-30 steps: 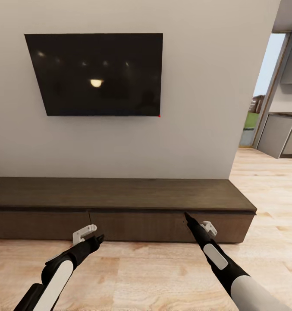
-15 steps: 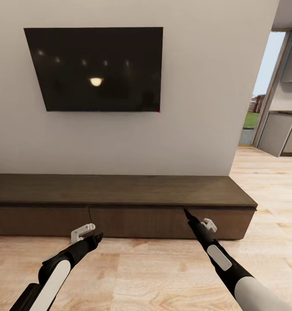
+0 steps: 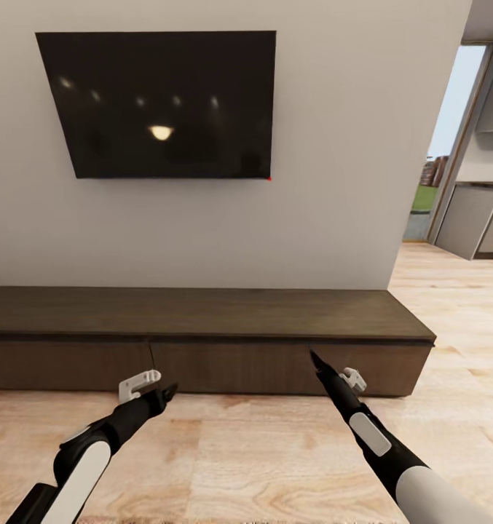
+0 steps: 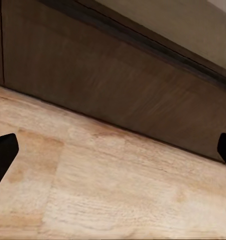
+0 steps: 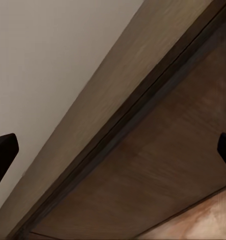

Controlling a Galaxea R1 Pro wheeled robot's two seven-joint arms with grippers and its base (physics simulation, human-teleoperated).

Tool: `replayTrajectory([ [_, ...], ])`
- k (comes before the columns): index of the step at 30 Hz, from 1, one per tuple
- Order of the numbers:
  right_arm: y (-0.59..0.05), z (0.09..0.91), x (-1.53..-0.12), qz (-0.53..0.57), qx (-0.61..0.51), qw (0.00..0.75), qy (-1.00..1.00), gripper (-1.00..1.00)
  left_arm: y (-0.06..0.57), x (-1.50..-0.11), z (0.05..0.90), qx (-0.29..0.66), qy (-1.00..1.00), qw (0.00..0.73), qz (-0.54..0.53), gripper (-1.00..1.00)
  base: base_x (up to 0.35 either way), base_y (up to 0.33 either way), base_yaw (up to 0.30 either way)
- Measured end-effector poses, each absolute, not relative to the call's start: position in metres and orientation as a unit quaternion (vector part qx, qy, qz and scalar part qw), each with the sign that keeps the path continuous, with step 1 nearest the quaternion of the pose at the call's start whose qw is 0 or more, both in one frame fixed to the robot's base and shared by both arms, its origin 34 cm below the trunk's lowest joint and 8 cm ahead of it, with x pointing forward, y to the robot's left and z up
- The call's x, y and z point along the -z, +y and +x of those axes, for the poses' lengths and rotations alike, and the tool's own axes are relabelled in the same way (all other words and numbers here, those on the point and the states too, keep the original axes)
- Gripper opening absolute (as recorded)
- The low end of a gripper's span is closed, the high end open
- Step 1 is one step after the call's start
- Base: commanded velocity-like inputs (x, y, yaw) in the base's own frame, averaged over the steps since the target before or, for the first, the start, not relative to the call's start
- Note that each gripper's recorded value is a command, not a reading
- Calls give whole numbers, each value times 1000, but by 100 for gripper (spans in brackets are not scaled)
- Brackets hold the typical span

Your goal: Place each of the two pumpkins and all three candles from the living room inside a cabinet in the living room (use any cabinet), then make sure every cabinet is closed, and position the cauldron so it is next to a table in the living room.

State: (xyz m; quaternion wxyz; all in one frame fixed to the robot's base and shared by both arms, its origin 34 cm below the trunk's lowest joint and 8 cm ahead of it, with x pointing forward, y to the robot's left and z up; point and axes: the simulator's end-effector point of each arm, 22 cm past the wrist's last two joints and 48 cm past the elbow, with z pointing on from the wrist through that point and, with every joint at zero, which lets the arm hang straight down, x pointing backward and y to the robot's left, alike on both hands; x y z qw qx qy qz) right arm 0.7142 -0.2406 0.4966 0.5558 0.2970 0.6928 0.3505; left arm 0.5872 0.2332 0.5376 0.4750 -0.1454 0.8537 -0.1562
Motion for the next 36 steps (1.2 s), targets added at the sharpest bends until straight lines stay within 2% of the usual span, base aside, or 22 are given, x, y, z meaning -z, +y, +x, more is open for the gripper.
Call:
replayTrajectory([
  [8, -243, 713, -474, 308, -345, 543, 701, 100, 229, -525, 586, 178, 857, 468, -120, 100, 0, 0, 0],
  [23, -276, 713, -437, 405, -351, 517, 667, 100, 230, -493, 585, 177, 872, 440, -121, 100, 0, 0, 0],
  [27, -280, 712, -434, 396, -369, 513, 666, 100, 230, -484, 585, 175, 876, 433, -122, 100, 0, 0, 0],
  [32, -260, 707, -456, 338, -464, 501, 647, 100, 231, -473, 584, 173, 880, 424, -124, 100, 0, 0, 0],
  [36, -261, 705, -446, 338, -467, 493, 651, 100, 231, -464, 584, 172, 884, 417, -125, 100, 0, 0, 0],
])
